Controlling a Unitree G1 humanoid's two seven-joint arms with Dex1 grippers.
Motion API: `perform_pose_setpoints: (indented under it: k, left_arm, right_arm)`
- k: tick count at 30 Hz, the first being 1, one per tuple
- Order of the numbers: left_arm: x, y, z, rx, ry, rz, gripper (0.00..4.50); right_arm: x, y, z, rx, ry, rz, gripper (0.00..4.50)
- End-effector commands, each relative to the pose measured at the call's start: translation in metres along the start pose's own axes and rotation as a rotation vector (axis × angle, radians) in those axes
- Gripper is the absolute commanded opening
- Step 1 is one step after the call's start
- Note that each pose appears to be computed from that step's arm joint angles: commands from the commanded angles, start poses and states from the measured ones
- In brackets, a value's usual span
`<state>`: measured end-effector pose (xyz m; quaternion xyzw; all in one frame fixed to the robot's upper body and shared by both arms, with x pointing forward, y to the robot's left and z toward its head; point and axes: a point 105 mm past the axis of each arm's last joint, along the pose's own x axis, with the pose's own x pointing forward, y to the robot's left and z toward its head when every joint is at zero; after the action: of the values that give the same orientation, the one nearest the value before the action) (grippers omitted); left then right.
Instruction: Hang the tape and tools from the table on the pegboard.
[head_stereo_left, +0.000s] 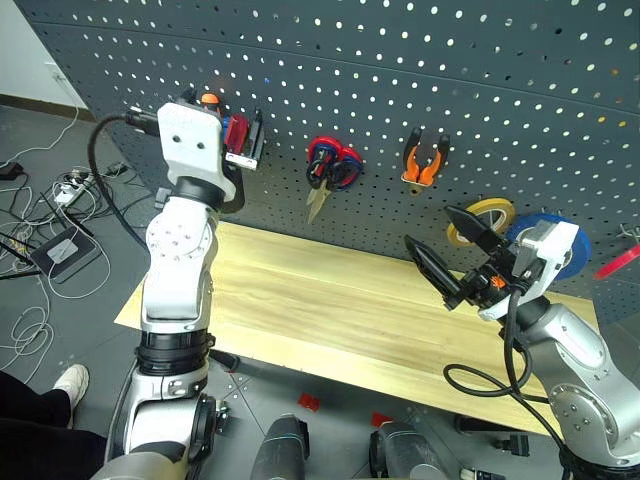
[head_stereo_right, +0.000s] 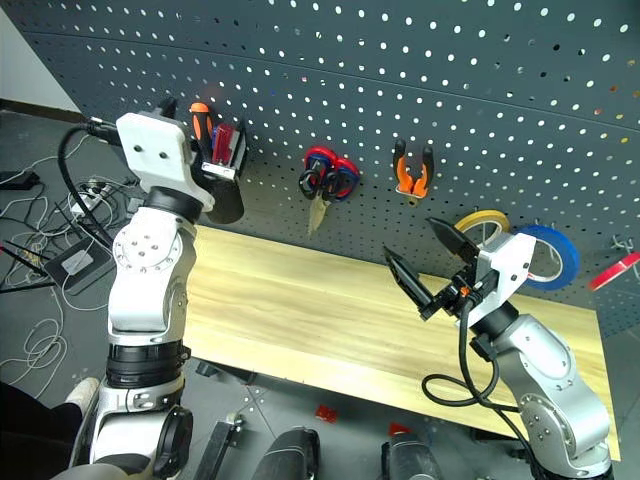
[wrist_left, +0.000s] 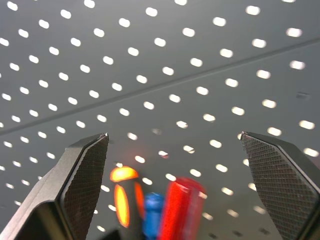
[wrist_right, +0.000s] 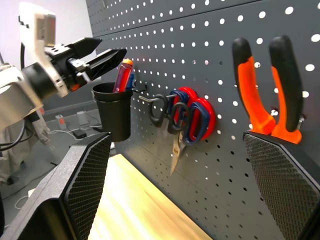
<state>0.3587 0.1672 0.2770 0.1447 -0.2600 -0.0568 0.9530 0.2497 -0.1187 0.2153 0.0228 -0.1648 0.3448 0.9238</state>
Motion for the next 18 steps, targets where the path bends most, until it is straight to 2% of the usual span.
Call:
perform_pose_setpoints:
  k: [1,7,9,15,18]
  left_arm:
    - [-0.014,-0.019,0.003,-0.028,0.012,-0.086,4.47]
    - [-0.041,-0.051,-0.027,-0.133,0.156,-0.195,4.47]
    - [-0.054,-0.063,-0.047,-0.169,0.246,-0.225,4.47]
    - [-0.082,-0.076,-0.099,-0.282,0.485,-0.196,4.47]
    - [-0.100,-0.081,-0.129,-0.227,0.603,-0.196,4.47]
  right_arm:
    - [-0.008,0.007,0.009,-0.052,-0.013,-0.004,4.50]
    - [-0.024,0.006,-0.020,-0.077,0.137,-0.077,4.50]
    - [-0.029,-0.002,-0.038,-0.094,0.215,-0.138,4.50]
    - [-0.044,-0.035,-0.070,-0.137,0.328,-0.390,4.50]
    - [-0.054,-0.044,-0.091,-0.124,0.403,-0.520,4.50]
